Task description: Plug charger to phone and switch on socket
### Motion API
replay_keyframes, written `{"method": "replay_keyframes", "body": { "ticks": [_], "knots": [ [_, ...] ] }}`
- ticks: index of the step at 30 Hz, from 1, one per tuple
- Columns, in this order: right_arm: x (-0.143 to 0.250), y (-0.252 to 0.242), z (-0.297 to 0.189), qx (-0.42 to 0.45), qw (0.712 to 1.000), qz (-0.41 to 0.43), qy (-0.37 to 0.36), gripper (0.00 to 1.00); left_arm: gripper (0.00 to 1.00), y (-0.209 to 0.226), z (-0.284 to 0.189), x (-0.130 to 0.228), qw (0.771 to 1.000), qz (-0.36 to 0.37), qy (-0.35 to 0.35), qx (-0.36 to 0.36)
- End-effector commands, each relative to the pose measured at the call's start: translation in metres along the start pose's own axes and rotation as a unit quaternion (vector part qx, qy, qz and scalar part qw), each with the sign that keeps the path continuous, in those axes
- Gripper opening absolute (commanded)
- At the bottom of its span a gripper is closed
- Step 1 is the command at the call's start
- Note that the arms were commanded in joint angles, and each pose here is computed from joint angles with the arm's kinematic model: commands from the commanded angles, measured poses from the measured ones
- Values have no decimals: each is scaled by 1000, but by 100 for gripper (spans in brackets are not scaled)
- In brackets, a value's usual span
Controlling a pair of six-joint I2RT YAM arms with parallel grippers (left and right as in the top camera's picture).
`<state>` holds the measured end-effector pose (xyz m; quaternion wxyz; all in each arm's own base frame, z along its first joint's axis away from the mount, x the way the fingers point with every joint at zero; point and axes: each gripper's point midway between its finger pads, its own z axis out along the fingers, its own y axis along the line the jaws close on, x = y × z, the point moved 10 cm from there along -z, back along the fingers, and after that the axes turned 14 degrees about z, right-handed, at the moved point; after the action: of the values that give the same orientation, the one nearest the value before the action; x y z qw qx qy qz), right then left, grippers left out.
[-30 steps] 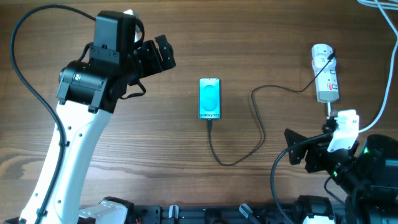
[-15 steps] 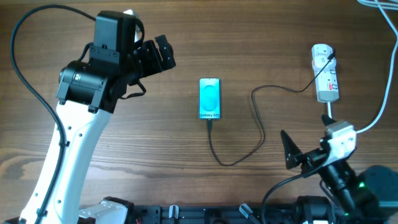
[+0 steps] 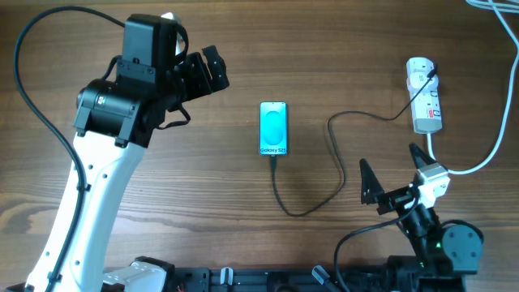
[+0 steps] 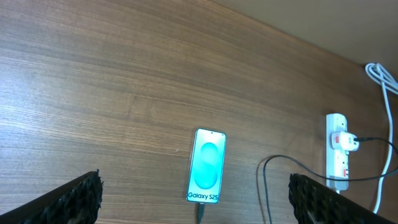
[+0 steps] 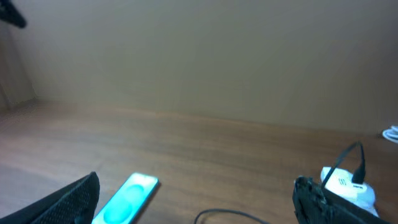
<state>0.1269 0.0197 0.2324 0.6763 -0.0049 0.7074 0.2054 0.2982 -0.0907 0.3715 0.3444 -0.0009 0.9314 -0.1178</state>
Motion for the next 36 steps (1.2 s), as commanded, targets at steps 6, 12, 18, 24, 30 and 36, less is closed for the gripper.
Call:
{"method": "replay_keyframes", "body": {
  "ticks": [6,12,18,24,30,36],
  "knots": [
    [31,-17,11,19,999,42,-22,100,100,1,-3,0,1000,-6,-5,-3],
    [47,-24,15,31,998,46,-18,100,100,1,-3,0,1000,-6,-5,-3],
    [49,-27,16,43,998,27,-25,100,100,1,-3,0,1000,-6,-5,-3],
    [46,-30,15,66,997,7,-37,100,100,1,-3,0,1000,-6,-5,-3],
    [49,-31,15,69,997,-3,-27,100,100,1,-3,0,1000,-6,-5,-3],
    [49,-33,15,84,996,-8,-29,100,100,1,-3,0,1000,-6,-5,-3]
  ]
}}
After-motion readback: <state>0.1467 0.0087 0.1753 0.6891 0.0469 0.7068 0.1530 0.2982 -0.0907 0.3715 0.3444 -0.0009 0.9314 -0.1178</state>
